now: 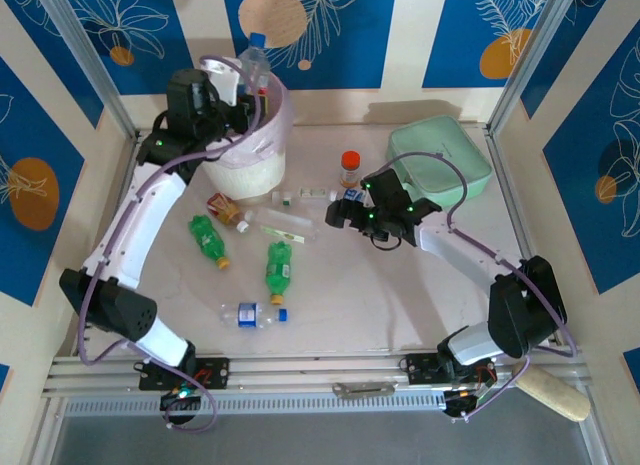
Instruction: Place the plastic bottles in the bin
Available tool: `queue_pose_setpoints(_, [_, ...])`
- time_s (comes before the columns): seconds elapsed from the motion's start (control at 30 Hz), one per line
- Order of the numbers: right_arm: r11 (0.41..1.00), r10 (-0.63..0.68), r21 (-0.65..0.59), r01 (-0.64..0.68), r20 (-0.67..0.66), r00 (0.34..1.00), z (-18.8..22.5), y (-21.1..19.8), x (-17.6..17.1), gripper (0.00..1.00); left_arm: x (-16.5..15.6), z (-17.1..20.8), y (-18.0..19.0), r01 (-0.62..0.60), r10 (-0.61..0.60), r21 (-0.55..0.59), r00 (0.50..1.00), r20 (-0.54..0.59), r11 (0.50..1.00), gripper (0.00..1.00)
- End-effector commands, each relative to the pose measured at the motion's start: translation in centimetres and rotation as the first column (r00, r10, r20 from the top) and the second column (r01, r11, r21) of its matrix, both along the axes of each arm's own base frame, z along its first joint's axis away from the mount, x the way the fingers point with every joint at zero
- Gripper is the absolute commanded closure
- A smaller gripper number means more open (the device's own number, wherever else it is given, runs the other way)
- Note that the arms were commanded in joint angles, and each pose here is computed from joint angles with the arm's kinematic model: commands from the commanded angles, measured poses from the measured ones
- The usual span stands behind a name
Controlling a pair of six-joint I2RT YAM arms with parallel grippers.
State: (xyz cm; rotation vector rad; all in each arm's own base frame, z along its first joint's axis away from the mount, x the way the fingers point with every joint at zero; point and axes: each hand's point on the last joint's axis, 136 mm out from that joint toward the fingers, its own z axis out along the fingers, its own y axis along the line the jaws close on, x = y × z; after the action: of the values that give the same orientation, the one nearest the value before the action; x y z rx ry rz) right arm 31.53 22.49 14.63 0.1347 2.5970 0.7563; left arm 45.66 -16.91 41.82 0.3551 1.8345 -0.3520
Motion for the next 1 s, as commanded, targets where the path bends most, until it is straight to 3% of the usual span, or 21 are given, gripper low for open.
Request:
queue_pose_setpoints(0.0, [1.0,-0.013,-0.012,0.013,0.014,1.0,0.5,-1.2,-0.5,0.01,1.7,-1.6,3.2,-0.066,0.072,0.1,0.996,-0.048,0.993,0.56])
queue_pose_setpoints(0.27, [0.999,-0.053,-0.008,0.054,0.034,0.998,1.1,-2.5,-0.7,0.01,4.6,-5.6,6.4,-0.109,0.14,0.188,0.977,-0.16,0.976,0.56])
queue_pose_setpoints(0.57, [0.998,-0.066,-0.007,0.066,0.035,0.997,1.2,-3.1,-1.0,0.01,6.0,-10.0,6.7,-0.09,0.148,0.194,0.94,-0.307,0.977,0.54])
queue_pose_setpoints(0.73, [0.998,-0.069,-0.004,0.069,0.039,0.997,1.3,-3.2,-1.1,0.01,6.1,-10.1,6.6,-0.095,0.151,0.186,0.937,-0.316,0.978,0.42])
queue_pose_setpoints(0.97, [0.998,-0.066,-0.01,0.067,0.038,0.997,1.2,-3.3,-0.8,0.01,5.1,-7.7,6.6,-0.108,0.146,0.145,0.948,-0.282,0.983,0.14])
